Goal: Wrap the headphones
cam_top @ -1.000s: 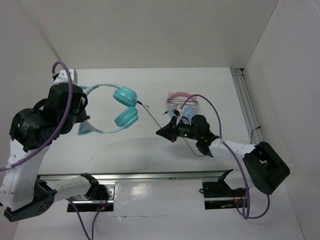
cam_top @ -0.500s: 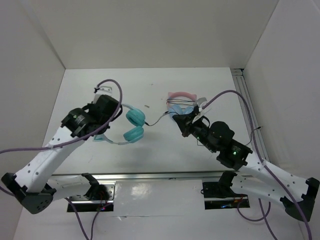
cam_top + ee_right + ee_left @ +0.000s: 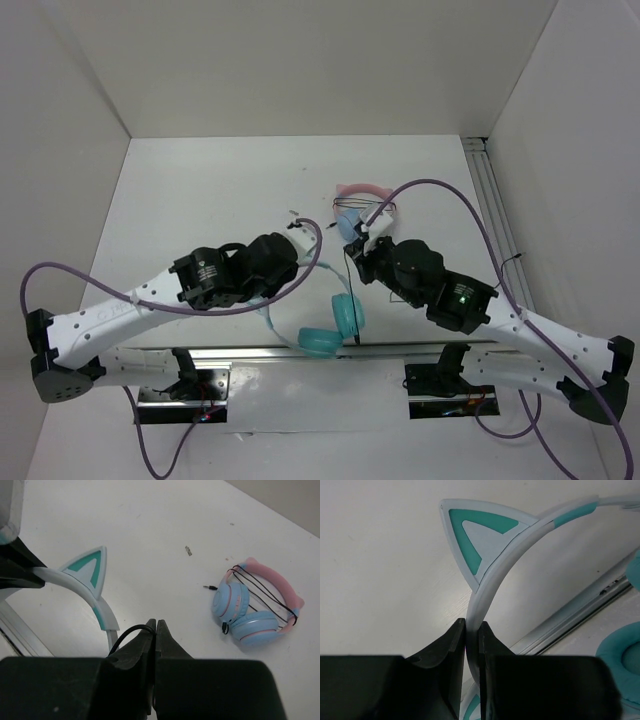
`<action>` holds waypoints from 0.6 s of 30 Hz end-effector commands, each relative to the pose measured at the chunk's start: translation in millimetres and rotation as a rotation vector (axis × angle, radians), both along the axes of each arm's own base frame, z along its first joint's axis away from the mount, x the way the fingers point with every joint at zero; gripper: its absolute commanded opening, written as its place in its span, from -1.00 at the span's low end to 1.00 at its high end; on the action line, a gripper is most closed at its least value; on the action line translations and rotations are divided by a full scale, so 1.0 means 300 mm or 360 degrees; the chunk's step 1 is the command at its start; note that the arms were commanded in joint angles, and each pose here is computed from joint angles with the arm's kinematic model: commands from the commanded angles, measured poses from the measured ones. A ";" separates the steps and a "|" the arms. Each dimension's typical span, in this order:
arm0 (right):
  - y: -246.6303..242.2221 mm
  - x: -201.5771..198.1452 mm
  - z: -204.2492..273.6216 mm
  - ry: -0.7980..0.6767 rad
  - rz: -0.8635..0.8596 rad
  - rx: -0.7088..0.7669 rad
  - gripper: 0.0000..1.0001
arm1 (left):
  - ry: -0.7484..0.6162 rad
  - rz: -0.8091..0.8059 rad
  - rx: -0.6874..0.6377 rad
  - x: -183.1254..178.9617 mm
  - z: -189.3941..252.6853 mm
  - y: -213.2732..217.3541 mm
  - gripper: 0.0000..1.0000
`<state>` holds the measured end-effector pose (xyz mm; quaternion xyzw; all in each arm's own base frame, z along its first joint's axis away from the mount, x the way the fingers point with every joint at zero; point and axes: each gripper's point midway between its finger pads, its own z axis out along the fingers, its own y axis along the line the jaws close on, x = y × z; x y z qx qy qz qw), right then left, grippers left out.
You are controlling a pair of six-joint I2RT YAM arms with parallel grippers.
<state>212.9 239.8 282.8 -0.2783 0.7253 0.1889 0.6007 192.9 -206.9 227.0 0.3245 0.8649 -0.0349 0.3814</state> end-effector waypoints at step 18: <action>0.080 -0.044 -0.043 0.0077 0.0227 -0.0111 -0.99 | -0.0135 -0.0675 -0.0554 -0.182 0.223 -0.157 -1.00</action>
